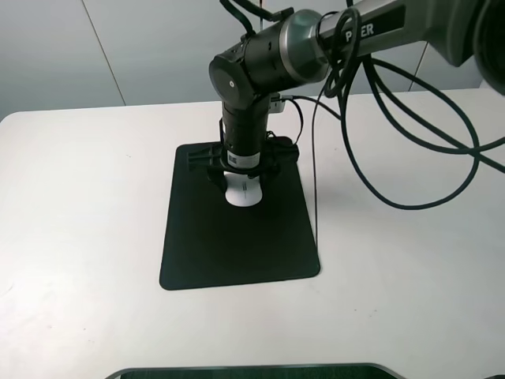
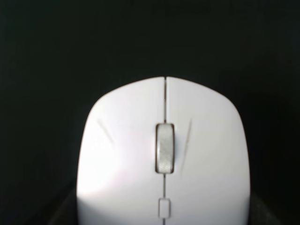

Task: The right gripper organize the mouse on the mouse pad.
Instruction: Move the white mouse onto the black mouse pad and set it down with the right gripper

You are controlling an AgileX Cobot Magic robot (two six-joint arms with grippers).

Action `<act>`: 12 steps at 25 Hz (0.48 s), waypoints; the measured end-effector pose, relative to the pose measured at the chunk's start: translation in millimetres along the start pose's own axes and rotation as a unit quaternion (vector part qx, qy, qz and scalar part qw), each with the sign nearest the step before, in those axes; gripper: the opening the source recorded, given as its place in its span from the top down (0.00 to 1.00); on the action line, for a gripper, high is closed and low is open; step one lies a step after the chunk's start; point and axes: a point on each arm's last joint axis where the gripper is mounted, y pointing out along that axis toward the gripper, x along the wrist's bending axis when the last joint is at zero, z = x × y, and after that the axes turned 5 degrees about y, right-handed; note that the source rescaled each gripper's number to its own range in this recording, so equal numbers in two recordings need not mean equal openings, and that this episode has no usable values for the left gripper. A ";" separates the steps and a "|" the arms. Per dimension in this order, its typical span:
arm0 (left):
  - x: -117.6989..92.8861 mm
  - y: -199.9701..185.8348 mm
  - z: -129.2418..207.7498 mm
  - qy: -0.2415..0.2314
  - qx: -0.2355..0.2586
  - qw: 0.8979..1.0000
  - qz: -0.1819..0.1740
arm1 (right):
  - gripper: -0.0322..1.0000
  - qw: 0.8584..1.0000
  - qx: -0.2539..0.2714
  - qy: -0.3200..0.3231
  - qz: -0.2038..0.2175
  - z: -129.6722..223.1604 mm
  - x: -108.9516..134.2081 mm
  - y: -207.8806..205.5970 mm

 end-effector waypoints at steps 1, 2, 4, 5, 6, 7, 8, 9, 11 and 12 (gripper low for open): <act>0.0 0.0 0.0 0.000 0.000 1.000 0.000 | 0.94 1.000 0.002 -0.001 0.002 1.0 0.3 2.9; 0.0 0.0 0.0 0.000 0.000 1.000 0.000 | 0.94 1.000 0.005 -0.003 0.004 2.4 1.0 6.7; 0.0 0.0 0.0 0.000 0.000 1.000 0.000 | 0.94 1.000 0.005 -0.005 0.003 4.5 3.5 10.9; 0.0 0.0 0.0 0.000 0.000 1.000 0.000 | 0.94 1.000 0.005 -0.005 0.002 6.0 5.1 12.6; 0.0 0.0 0.0 0.000 0.000 1.000 0.000 | 0.94 1.000 0.005 -0.003 0.002 6.4 5.6 13.4; 0.0 0.0 0.0 0.000 0.000 1.000 0.000 | 0.94 1.000 0.005 -0.003 0.002 7.4 6.3 14.2; 0.0 0.0 0.0 0.000 0.000 1.000 0.000 | 0.94 1.000 0.004 -0.004 0.003 7.5 6.4 15.2; 0.0 0.0 0.0 0.000 0.000 1.000 0.000 | 0.94 1.000 0.002 -0.008 0.006 7.7 6.4 15.9; 0.0 0.0 0.0 0.000 0.000 1.000 0.000 | 0.94 1.000 0.002 -0.011 0.011 8.2 6.2 18.4; 0.0 0.0 0.0 0.000 0.000 1.000 0.000 | 0.94 1.000 0.002 -0.011 0.011 8.4 6.1 19.1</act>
